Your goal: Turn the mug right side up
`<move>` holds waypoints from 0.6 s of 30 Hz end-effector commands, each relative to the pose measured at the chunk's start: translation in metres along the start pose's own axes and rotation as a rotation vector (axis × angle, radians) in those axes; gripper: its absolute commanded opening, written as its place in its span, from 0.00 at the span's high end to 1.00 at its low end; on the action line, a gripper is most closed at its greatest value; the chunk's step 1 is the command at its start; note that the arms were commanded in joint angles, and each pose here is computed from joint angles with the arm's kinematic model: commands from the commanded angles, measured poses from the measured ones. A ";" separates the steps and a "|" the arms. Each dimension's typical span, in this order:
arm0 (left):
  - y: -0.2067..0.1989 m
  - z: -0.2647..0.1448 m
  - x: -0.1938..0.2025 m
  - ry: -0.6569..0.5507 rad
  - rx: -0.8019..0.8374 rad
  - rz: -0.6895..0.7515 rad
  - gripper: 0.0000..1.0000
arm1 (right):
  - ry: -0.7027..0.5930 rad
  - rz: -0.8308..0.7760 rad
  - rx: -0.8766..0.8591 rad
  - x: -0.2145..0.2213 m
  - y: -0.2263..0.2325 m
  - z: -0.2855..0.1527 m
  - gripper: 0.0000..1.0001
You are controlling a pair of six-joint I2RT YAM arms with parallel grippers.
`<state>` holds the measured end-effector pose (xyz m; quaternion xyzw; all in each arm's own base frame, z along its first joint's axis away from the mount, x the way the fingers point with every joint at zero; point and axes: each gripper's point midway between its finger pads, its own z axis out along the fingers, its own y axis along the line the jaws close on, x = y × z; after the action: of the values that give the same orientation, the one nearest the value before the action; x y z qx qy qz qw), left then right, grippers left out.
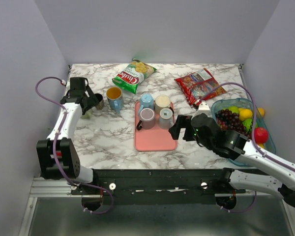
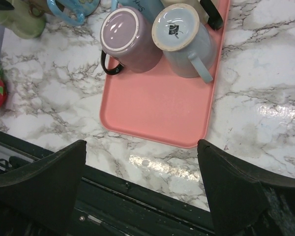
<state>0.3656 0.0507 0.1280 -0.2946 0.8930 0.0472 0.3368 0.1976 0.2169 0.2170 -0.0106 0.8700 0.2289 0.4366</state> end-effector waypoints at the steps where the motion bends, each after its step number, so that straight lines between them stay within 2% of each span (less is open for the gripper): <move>1: -0.014 -0.047 -0.015 -0.059 0.137 -0.010 0.01 | 0.012 -0.151 0.054 -0.007 -0.008 0.006 0.00; 3: -0.036 -0.071 -0.016 -0.069 0.293 -0.018 0.01 | 0.046 -0.272 0.052 -0.003 -0.008 0.016 0.00; 6: -0.060 -0.085 0.005 -0.042 0.456 0.003 0.01 | 0.089 -0.405 0.078 0.000 -0.015 0.034 0.00; 12: -0.090 -0.121 0.033 -0.028 0.634 0.112 0.01 | 0.168 -0.522 0.051 -0.004 -0.028 0.073 0.00; 15: -0.102 -0.141 0.047 -0.041 0.730 0.167 0.01 | 0.210 -0.583 0.066 -0.003 -0.037 0.092 0.03; 16: -0.105 -0.148 0.055 -0.032 0.772 0.180 0.01 | 0.234 -0.594 0.074 0.001 -0.040 0.101 0.09; 18: -0.111 -0.156 0.062 -0.032 0.828 0.195 0.01 | 0.243 -0.610 0.075 -0.002 -0.043 0.111 0.15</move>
<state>0.3149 -0.0826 0.2024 -0.1164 0.8778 -0.2094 0.4148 0.2706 0.2093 0.1399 -0.2305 0.8993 0.0451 0.3690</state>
